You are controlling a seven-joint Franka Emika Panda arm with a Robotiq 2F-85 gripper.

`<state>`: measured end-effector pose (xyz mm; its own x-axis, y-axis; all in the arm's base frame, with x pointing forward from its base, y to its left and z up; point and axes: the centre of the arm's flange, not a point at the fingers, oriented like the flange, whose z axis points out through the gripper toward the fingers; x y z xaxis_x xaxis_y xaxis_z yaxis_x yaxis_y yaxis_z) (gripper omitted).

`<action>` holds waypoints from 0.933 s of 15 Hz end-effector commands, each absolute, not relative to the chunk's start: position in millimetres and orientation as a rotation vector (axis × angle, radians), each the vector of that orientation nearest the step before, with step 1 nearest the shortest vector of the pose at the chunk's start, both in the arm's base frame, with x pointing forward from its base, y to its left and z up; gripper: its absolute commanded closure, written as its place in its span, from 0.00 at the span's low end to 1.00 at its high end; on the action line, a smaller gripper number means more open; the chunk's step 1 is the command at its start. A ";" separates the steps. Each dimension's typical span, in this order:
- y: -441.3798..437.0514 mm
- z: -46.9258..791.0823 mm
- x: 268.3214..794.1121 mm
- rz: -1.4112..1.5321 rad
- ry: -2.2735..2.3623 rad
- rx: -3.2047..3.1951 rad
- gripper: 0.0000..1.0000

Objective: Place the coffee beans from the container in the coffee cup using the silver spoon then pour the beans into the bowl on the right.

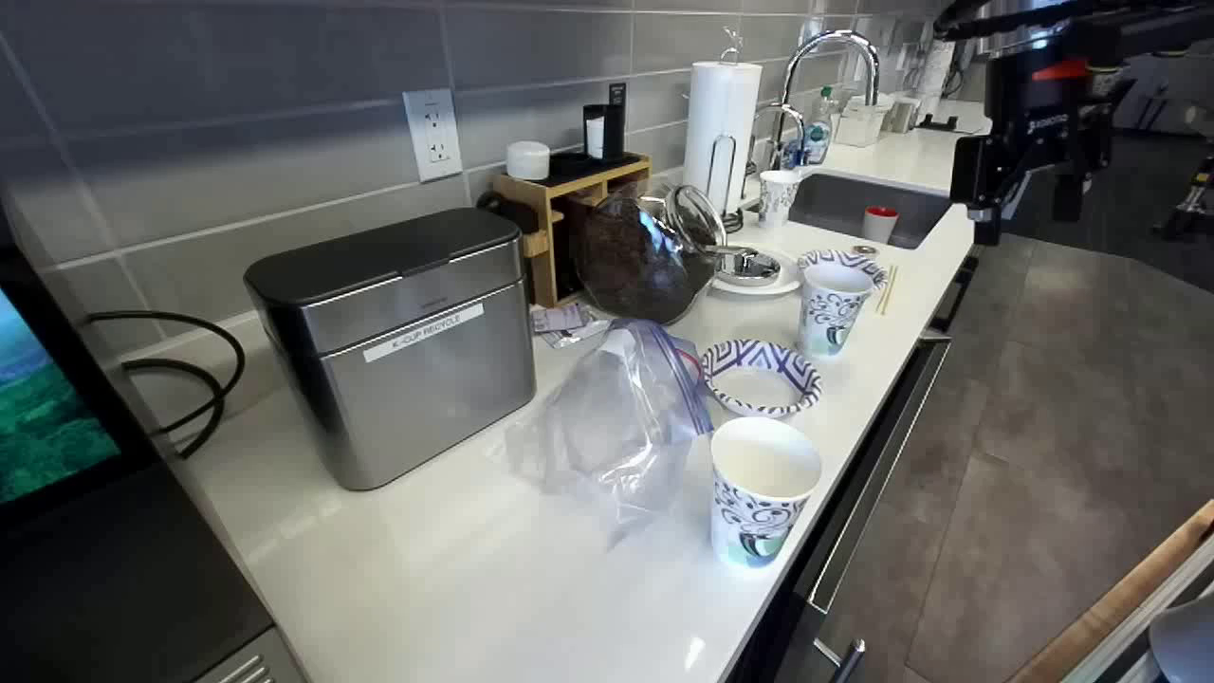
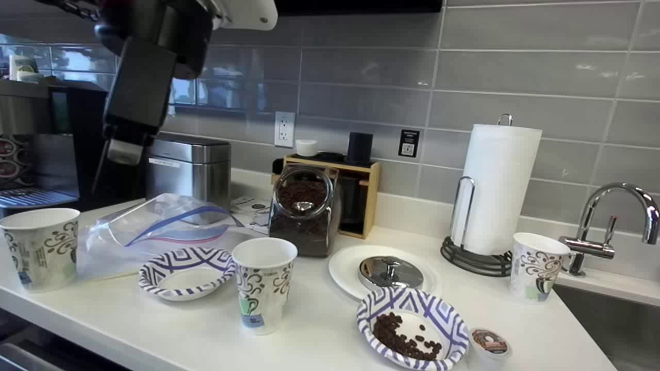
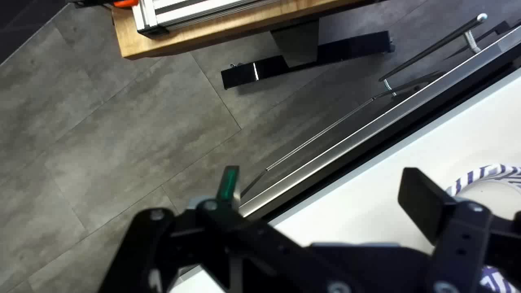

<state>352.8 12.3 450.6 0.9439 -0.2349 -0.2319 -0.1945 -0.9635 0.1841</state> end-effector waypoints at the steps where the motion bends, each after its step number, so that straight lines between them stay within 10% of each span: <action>1: 12.3 450.6 352.8 -0.380 -0.327 2.940 0.00; 14: -26.4 432.1 388.8 -0.310 -0.515 3.064 0.00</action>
